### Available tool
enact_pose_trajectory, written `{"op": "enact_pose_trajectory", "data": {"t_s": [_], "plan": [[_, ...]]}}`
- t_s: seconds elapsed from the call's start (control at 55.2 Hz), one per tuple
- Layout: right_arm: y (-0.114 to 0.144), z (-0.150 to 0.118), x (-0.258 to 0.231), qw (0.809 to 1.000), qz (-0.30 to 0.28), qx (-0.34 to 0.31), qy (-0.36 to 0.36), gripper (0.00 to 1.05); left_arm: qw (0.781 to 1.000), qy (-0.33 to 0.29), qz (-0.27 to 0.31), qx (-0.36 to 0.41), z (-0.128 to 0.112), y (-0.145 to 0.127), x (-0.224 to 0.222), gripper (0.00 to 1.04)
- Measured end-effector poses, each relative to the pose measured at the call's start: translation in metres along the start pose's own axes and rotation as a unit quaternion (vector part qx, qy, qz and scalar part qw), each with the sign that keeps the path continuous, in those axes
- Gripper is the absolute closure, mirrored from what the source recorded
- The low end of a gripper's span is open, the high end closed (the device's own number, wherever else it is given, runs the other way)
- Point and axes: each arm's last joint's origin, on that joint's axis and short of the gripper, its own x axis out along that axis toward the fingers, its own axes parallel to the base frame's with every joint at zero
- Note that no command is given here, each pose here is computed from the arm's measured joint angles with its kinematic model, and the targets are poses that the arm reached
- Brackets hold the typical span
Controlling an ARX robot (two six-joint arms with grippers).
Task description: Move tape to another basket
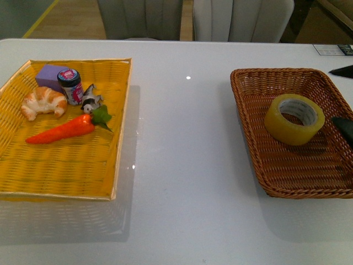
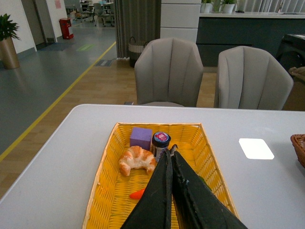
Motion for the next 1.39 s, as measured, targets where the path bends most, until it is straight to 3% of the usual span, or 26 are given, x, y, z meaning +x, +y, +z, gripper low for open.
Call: {"op": "enact_pose_trajectory", "data": {"t_s": [0.253,0.453,0.525,0.543,0.652,0.797,0.978,1.394], "plan": [[0.038,0.004,-0.061,0.998,0.049,-0.03,-0.02,0.09,1.0,0.0,0.0,0.0,0.0,0.0,0.0,1.03],[0.062,-0.014,-0.134,0.988,0.055,-0.135,-0.057,0.12,1.0,0.0,0.0,0.0,0.0,0.0,0.0,1.03],[0.07,-0.019,-0.153,0.945,0.077,-0.274,-0.161,0.24,1.0,0.0,0.0,0.0,0.0,0.0,0.0,1.03],[0.071,-0.021,-0.157,0.924,0.076,-0.329,-0.182,0.28,1.0,0.0,0.0,0.0,0.0,0.0,0.0,1.03],[0.069,-0.033,-0.169,0.855,0.051,-0.475,-0.203,0.47,1.0,0.0,0.0,0.0,0.0,0.0,0.0,1.03],[0.059,-0.046,-0.179,0.813,0.035,-0.543,-0.206,0.72,1.0,0.0,0.0,0.0,0.0,0.0,0.0,1.03],[0.05,-0.061,-0.19,0.803,0.016,-0.56,-0.205,1.03,1.0,0.0,0.0,0.0,0.0,0.0,0.0,1.03],[0.053,-0.074,-0.219,0.796,0.032,-0.567,-0.212,1.03,1.0,0.0,0.0,0.0,0.0,0.0,0.0,1.03]]}}
